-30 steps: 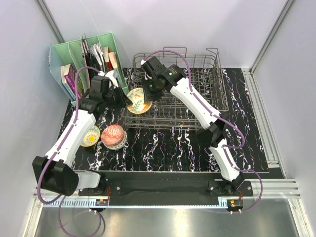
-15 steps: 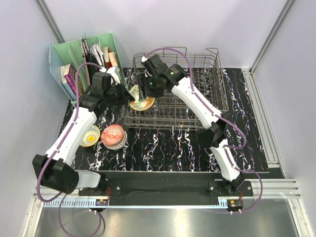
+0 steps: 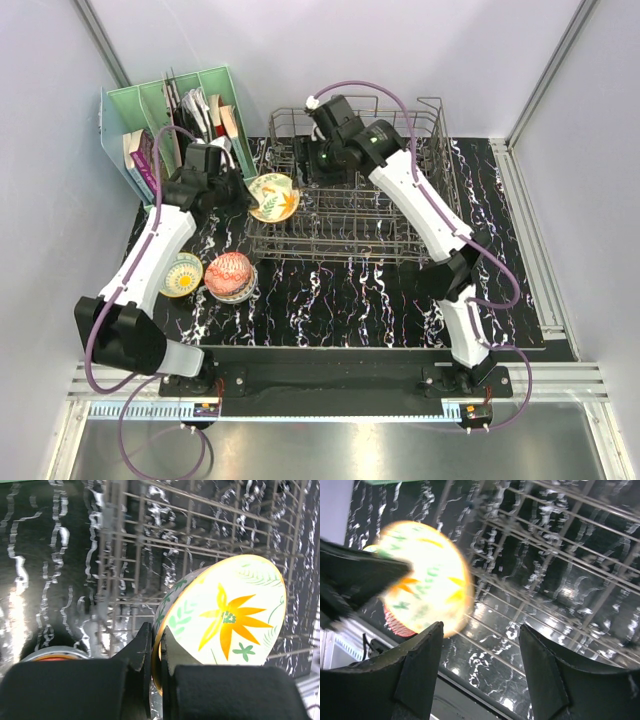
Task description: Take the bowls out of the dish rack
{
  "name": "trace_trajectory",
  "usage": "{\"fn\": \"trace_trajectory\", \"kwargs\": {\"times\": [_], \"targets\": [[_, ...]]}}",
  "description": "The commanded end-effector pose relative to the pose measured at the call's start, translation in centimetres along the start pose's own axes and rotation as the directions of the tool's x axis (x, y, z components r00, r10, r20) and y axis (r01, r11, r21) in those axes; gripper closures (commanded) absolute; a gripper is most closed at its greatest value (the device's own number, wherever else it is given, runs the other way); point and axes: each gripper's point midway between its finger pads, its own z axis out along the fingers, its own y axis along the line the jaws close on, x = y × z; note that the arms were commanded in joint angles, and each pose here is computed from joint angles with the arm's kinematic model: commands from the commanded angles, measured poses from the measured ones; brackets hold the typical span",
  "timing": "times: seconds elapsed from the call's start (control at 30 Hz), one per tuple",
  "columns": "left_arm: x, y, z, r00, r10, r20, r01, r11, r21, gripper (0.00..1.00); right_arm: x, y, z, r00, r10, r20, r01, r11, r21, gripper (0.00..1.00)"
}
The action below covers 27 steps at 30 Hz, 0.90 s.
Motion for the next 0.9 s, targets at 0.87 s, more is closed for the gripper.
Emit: {"fn": "trace_trajectory", "kwargs": {"times": [0.87], "targets": [[1.2, 20.5, -9.5, 0.896, -0.253, 0.364, 0.422, 0.739, -0.525, 1.00, 3.4, -15.5, -4.9, 0.969, 0.241, 0.048, -0.245, 0.932, 0.269, 0.31]]}}
